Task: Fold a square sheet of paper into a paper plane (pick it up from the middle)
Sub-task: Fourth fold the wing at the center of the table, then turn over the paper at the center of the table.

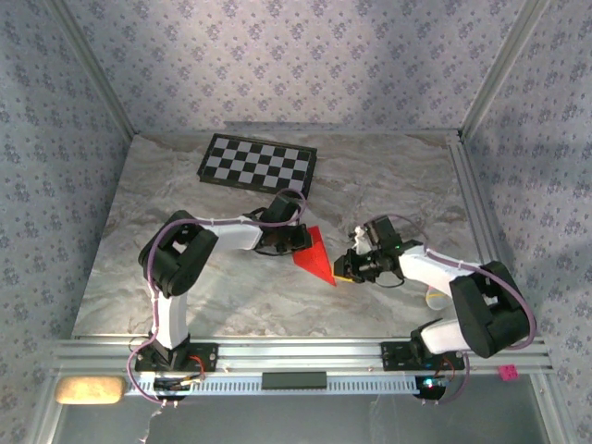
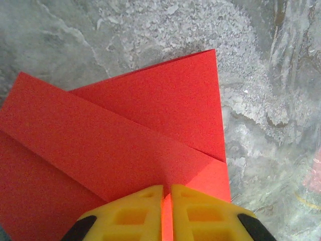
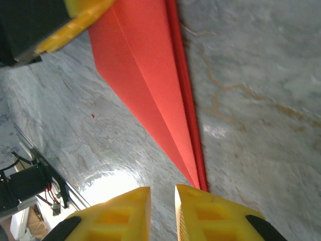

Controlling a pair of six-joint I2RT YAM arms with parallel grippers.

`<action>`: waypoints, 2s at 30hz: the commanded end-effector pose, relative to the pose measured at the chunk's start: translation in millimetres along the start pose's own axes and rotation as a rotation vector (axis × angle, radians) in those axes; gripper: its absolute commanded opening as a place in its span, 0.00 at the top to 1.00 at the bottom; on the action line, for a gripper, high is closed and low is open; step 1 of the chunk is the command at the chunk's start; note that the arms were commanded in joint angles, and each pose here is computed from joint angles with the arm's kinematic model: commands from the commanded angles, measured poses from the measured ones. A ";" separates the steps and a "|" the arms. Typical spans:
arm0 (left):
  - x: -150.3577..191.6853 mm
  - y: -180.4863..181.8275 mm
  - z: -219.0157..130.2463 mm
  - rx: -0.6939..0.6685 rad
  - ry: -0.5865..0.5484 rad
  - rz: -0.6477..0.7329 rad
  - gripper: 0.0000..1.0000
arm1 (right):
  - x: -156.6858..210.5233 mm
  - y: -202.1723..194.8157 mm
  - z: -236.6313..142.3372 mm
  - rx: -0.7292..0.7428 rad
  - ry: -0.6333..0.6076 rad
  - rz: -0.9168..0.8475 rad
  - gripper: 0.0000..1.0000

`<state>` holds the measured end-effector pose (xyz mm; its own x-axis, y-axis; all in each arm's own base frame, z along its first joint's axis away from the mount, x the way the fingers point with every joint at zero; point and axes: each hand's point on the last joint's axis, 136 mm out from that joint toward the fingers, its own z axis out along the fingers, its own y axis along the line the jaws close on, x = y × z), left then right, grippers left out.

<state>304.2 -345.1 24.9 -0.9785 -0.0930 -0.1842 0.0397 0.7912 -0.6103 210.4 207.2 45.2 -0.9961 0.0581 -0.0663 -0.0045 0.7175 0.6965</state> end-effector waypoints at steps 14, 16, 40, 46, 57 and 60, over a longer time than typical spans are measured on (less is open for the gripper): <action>3.1 12.5 1.1 -0.028 0.010 -0.018 0.87 | 20.6 -20.6 11.8 0.044 0.076 0.122 0.75; 3.2 11.9 0.9 -0.026 0.009 -0.017 0.87 | 21.5 -18.9 13.9 0.038 0.086 0.119 0.75; 5.3 14.8 4.6 -0.023 0.024 -0.048 0.87 | 11.6 -5.6 22.8 -0.002 0.089 0.121 0.76; 3.9 13.8 4.0 -0.011 0.020 -0.060 0.87 | 8.4 -1.3 22.9 -0.008 0.083 0.111 0.76; 3.8 18.1 5.8 -0.001 0.025 -0.094 0.87 | 5.7 1.8 22.7 -0.008 0.077 0.100 0.76; 4.0 24.2 7.1 -0.015 0.033 -0.117 0.87 | 10.3 -10.3 21.4 0.058 0.084 0.118 0.76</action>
<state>308.4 -341.1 23.2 -0.9793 -0.1462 -0.1399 -0.0227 0.7664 -0.6420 198.8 216.4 22.7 -0.9926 0.0874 0.0844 0.1215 0.7258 0.6770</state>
